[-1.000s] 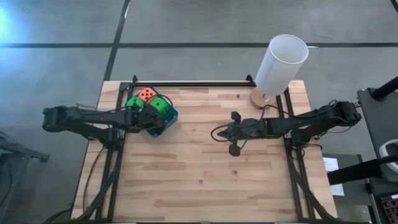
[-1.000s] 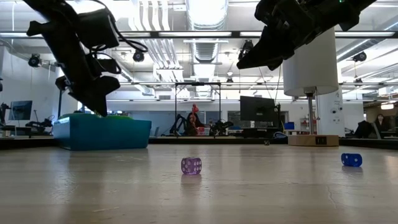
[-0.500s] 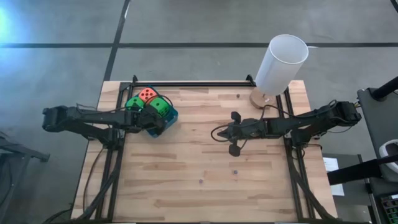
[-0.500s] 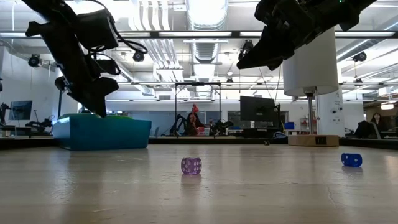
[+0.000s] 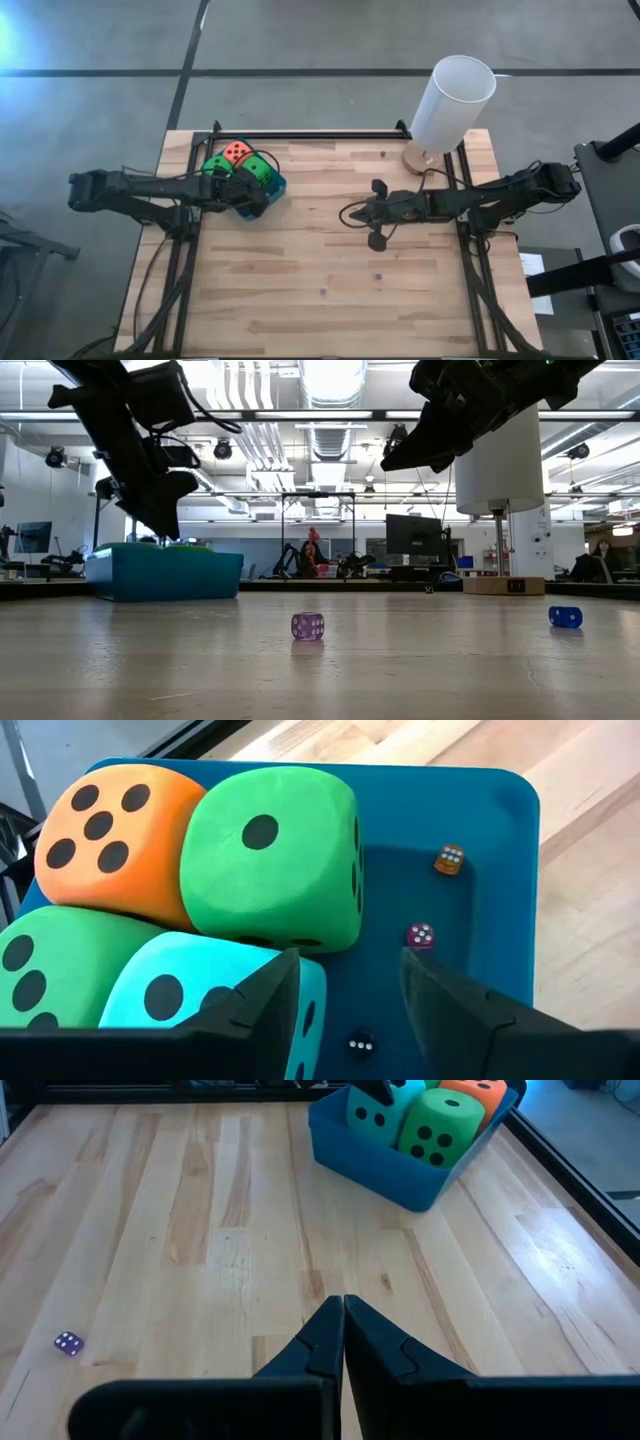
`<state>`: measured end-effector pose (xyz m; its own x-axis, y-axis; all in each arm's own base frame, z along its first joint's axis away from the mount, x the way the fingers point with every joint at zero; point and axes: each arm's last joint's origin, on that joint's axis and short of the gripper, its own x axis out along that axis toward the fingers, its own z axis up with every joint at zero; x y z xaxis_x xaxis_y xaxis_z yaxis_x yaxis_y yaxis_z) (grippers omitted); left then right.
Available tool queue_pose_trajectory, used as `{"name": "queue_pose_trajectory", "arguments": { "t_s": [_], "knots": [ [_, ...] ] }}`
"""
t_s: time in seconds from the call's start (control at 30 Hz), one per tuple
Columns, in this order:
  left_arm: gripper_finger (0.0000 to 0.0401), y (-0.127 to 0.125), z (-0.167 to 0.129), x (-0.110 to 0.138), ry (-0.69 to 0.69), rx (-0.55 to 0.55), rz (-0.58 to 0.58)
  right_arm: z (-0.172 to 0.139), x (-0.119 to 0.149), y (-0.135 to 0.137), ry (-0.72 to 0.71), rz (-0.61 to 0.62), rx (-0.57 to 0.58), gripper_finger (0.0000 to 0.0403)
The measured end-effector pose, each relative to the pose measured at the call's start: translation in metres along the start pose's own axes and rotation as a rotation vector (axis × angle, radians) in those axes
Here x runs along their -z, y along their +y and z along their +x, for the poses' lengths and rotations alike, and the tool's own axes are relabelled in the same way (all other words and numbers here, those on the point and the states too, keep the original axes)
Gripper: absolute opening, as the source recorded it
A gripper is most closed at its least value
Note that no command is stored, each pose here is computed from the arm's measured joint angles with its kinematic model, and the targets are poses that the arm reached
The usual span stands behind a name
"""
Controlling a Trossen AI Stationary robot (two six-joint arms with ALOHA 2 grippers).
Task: Pick & Place Dice
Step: Put the small violet dice into the blue bin
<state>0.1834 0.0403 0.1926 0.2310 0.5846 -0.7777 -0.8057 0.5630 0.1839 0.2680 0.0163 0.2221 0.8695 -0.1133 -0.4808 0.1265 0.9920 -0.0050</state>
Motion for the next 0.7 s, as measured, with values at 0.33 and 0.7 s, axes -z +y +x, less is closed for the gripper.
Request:
{"name": "queue_pose_trajectory", "arguments": {
  "t_s": [0.33, 0.7],
  "knots": [
    [0.0168, -0.004, -0.005, -0.007, 0.019, 0.076, -0.018, 0.0, 0.0, 0.0, 0.002, -0.004, 0.0, 0.0008],
    [0.0178, -0.027, -0.032, -0.012, -0.058, 0.219, 0.064, -0.011, 0.009, -0.002, 0.126, -0.012, -0.013, 0.0008]
  ]
}}
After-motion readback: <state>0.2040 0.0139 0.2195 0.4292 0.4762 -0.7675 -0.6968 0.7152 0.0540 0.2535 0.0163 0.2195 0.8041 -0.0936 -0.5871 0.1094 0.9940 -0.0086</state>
